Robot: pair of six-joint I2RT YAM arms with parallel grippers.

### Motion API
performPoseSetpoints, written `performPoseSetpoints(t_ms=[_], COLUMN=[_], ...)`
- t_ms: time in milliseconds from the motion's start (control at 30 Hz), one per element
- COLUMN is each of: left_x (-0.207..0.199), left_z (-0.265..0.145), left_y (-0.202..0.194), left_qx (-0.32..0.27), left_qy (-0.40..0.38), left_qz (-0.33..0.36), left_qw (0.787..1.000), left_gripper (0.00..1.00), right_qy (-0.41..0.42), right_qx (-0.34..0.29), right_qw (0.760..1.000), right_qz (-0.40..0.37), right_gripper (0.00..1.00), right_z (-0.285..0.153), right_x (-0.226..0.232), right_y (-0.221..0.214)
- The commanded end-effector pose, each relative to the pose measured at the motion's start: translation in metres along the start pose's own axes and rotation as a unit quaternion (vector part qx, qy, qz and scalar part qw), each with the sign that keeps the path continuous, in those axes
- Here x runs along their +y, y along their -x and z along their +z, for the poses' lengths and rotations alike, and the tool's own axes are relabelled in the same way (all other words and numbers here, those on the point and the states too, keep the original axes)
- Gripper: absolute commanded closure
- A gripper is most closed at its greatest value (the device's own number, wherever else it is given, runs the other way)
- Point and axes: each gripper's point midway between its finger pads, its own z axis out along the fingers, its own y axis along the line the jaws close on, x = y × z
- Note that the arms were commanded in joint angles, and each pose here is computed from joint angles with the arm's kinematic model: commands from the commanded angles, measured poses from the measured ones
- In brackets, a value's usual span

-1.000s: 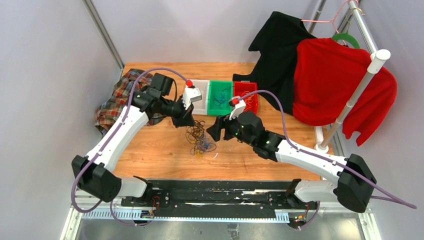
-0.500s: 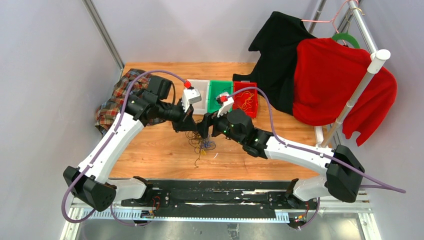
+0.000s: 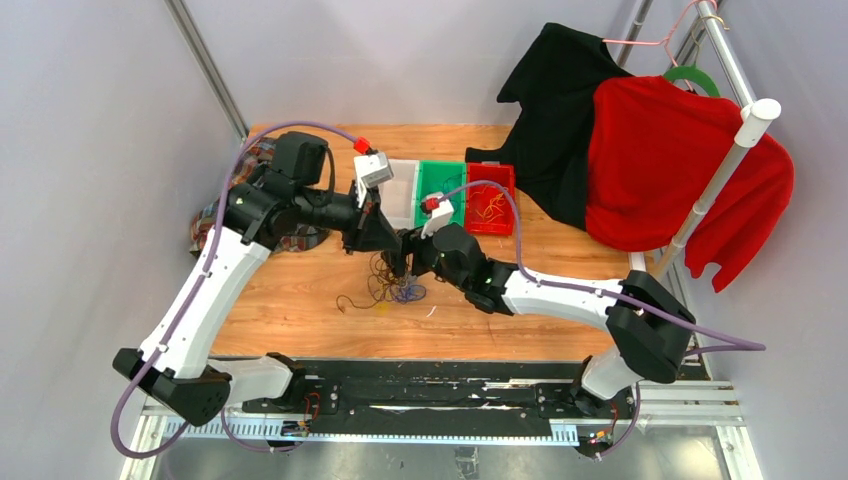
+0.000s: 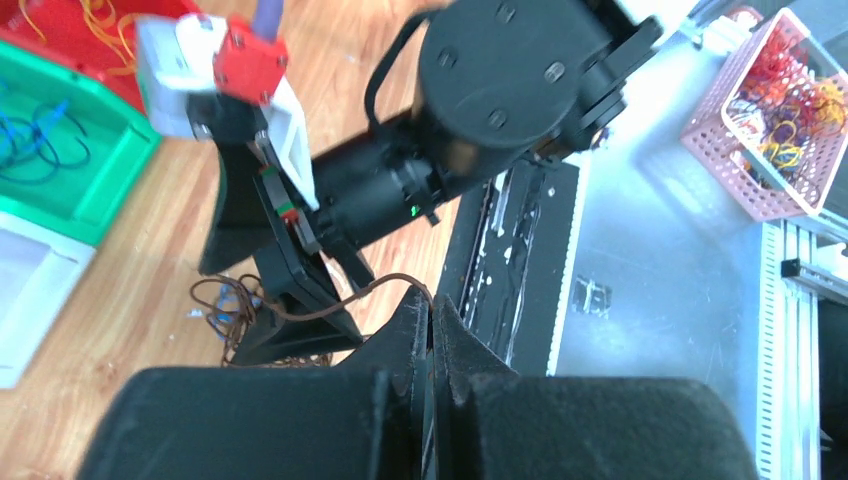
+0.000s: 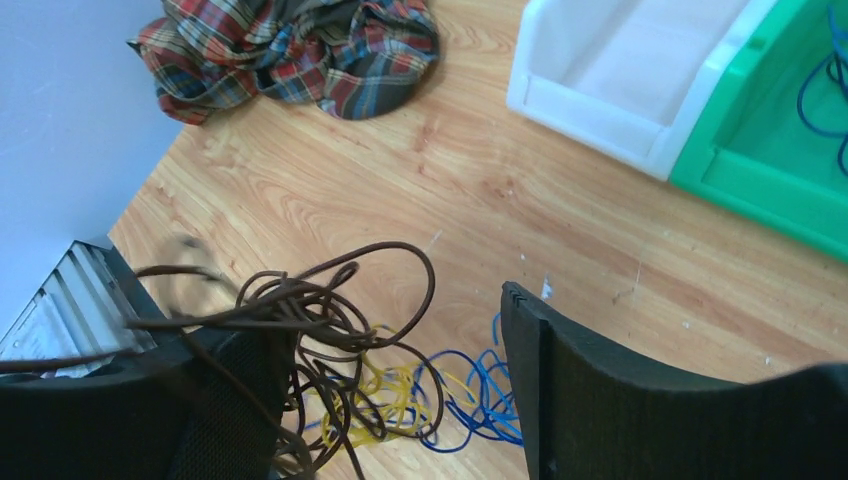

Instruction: Untangle the cables

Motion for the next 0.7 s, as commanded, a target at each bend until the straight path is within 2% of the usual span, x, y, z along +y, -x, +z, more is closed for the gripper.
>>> performPoseSetpoints(t_ms=[0, 133, 300, 500, 667], left_x=[-0.034, -0.033, -0.033, -0.037, -0.031], left_z=[-0.022, -0.043, -0.079, -0.125, -0.164], left_y=[0.039, 0.074, 0.130, 0.192, 0.234], left_qx=[-0.050, -0.084, -0.140, -0.206, -0.252], left_qy=[-0.021, 0.035, 0.117, 0.208, 0.298], left_qz=[0.029, 0.084, 0.154, 0.233, 0.290], left_qw=[0.998, 0.992, 0.971, 0.927, 0.874], left_gripper=[0.99, 0.99, 1.00, 1.00, 1.00], right_qy=[-0.024, -0.045, -0.076, -0.095, -0.106], right_qx=[0.006, 0.031, 0.049, 0.067, 0.076], right_qw=[0.999, 0.998, 0.994, 0.991, 0.989], right_qz=[0.024, 0.041, 0.058, 0.067, 0.067], right_gripper=[0.29, 0.31, 0.35, 0.39, 0.39], right_z=[-0.003, -0.018, -0.038, -0.053, -0.060], right_x=[-0.013, -0.031, -0.055, -0.069, -0.076], right_y=[-0.023, -0.053, -0.081, -0.101, -0.108])
